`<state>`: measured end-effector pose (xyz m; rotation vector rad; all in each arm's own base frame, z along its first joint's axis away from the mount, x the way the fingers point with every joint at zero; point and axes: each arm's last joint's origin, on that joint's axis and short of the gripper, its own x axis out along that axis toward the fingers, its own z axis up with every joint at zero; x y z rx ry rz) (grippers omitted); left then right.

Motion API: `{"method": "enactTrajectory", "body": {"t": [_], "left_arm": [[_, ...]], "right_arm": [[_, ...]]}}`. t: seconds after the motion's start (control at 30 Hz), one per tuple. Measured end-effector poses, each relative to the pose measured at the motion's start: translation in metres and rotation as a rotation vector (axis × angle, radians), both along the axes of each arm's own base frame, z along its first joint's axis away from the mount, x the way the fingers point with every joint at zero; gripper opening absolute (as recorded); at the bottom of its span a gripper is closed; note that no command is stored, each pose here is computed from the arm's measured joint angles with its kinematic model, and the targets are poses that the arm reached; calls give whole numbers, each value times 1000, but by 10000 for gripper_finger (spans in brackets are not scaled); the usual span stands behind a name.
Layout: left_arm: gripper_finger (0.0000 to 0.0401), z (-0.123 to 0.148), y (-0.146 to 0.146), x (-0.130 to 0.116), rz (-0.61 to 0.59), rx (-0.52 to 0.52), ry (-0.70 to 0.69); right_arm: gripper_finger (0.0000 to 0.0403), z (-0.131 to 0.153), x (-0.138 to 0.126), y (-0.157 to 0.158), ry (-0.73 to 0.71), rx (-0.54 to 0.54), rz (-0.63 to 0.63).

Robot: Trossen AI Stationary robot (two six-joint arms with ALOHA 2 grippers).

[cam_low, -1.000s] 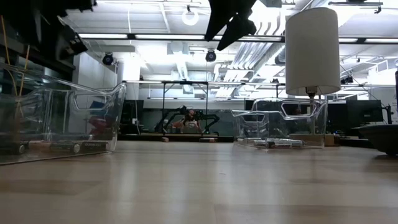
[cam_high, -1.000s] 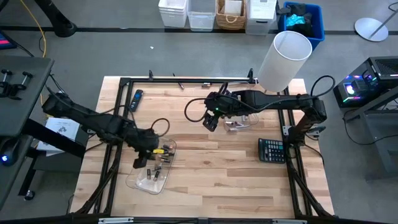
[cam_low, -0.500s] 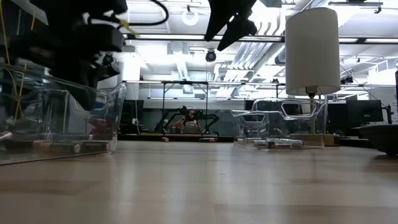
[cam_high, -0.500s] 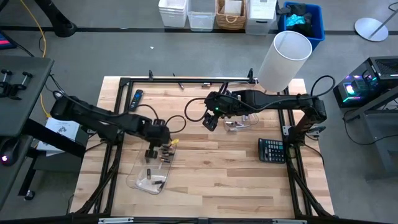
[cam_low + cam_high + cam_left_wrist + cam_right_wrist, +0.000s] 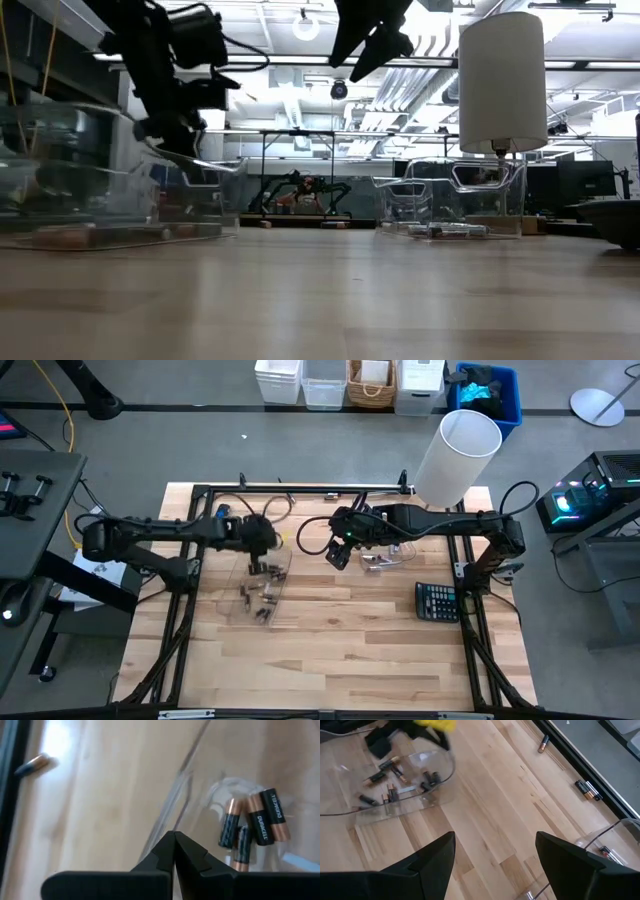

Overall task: Sort batteries
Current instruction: Put the brown battery into the left transparent bin

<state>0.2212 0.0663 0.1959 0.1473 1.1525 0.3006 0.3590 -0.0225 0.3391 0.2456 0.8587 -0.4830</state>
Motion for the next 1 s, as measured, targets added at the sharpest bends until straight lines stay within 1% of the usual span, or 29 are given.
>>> {"method": "enactTrajectory", "body": {"t": [0.1, 0.17, 0.23, 0.3, 0.37, 0.43, 0.47, 0.5, 0.57, 0.67, 0.8, 0.9, 1.0], "left_arm": [[0, 0, 17, -5, 52, 10, 2], [0, 4, 24, -7, 74, -17, -9], [0, 16, 28, -3, 79, -65, -66], [0, 31, 30, 4, 63, -77, -127], [0, 49, 33, 11, 64, -41, -185], [0, 65, 44, 20, 76, 66, -226], [0, 70, 53, 24, 86, 121, -225], [0, 71, 64, 29, 91, 157, -199], [0, 65, 94, 39, 115, 168, -116], [0, 48, 144, 56, 182, 112, 34], [7, 29, 196, 77, 354, -3, 138], [26, 17, 221, 92, 473, -88, 178], [55, 9, 233, 103, 565, -157, 175]], "right_arm": [[270, 0, 0, 0, 0, -1, 0], [270, 0, 0, 0, 1, -3, 0], [270, 0, 0, 0, 1, -4, 0], [270, 0, 0, 0, 1, -4, 1], [270, 0, 0, 0, 1, -4, 1], [270, 0, 0, 0, 1, -4, 0], [270, 0, 0, 0, 2, -4, 0], [270, 0, 0, 0, 2, -4, 0], [270, 0, 0, -1, 1, -4, -3], [270, 0, 0, -4, -3, 2, -19], [270, 1, 0, -10, -21, 19, -58], [270, 1, 1, -12, -40, 30, -83], [270, 2, 2, -12, -57, 37, -94]]}}
